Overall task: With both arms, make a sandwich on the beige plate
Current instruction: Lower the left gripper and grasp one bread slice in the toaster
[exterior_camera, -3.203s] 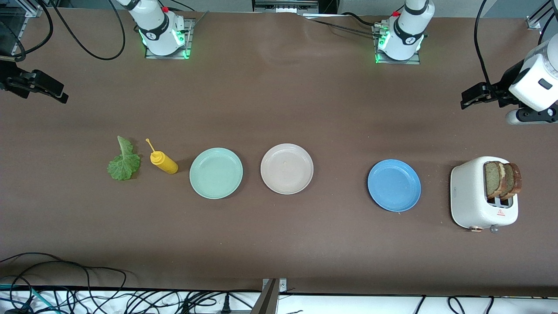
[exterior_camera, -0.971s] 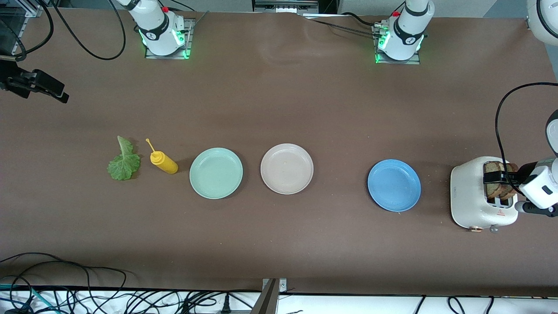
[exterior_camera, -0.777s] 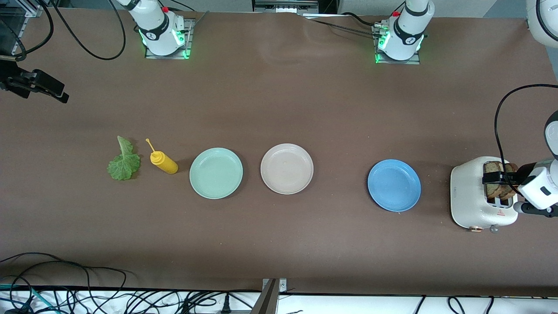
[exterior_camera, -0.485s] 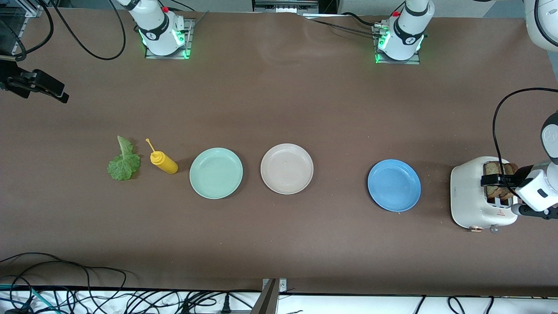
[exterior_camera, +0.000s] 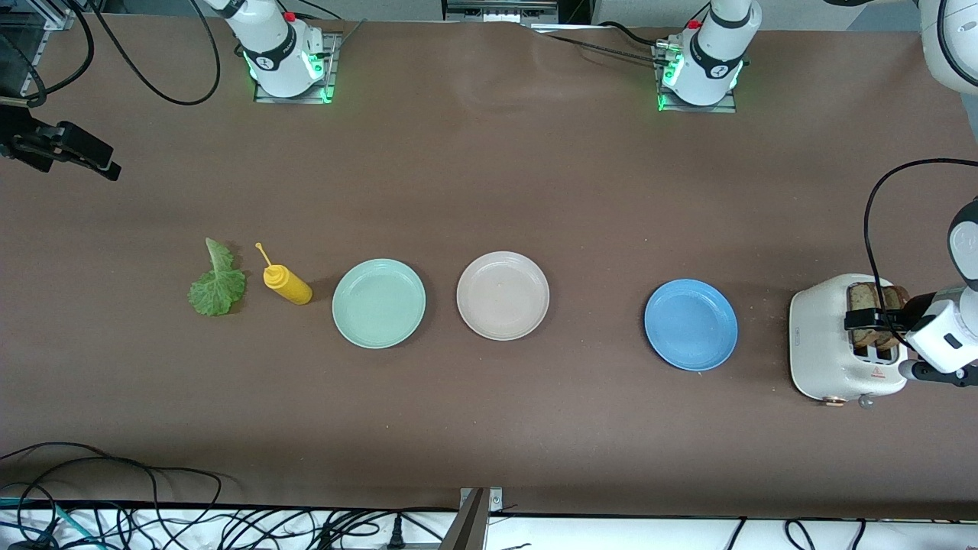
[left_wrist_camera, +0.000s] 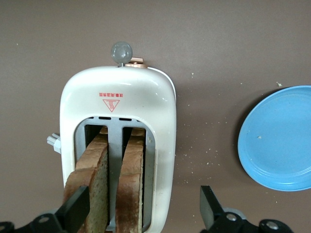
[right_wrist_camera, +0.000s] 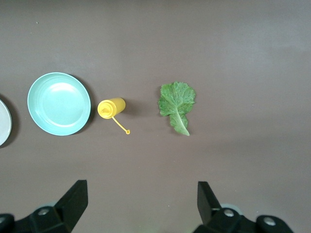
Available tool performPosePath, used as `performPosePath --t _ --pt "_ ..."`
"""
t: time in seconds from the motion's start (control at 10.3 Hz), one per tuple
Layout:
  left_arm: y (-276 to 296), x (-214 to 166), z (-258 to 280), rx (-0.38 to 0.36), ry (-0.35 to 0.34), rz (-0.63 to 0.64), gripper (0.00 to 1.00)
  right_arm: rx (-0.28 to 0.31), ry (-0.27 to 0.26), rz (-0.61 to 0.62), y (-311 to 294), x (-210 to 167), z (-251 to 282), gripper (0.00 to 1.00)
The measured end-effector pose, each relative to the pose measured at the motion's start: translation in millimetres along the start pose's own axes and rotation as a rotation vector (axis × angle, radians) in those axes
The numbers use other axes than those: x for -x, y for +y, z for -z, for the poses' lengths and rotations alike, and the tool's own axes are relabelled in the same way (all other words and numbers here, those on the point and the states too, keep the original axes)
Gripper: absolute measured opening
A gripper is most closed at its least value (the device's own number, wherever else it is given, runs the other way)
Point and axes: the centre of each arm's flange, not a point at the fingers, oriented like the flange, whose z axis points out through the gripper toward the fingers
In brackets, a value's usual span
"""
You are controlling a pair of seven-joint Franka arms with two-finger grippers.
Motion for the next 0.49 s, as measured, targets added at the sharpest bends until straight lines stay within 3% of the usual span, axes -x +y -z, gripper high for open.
performPosePath --t 0.49 --pt "3.3 -2.2 -10.8 0.005 -0.008 -0.003 1.0 0.0 0.0 0.0 0.0 0.0 0.0 1.0"
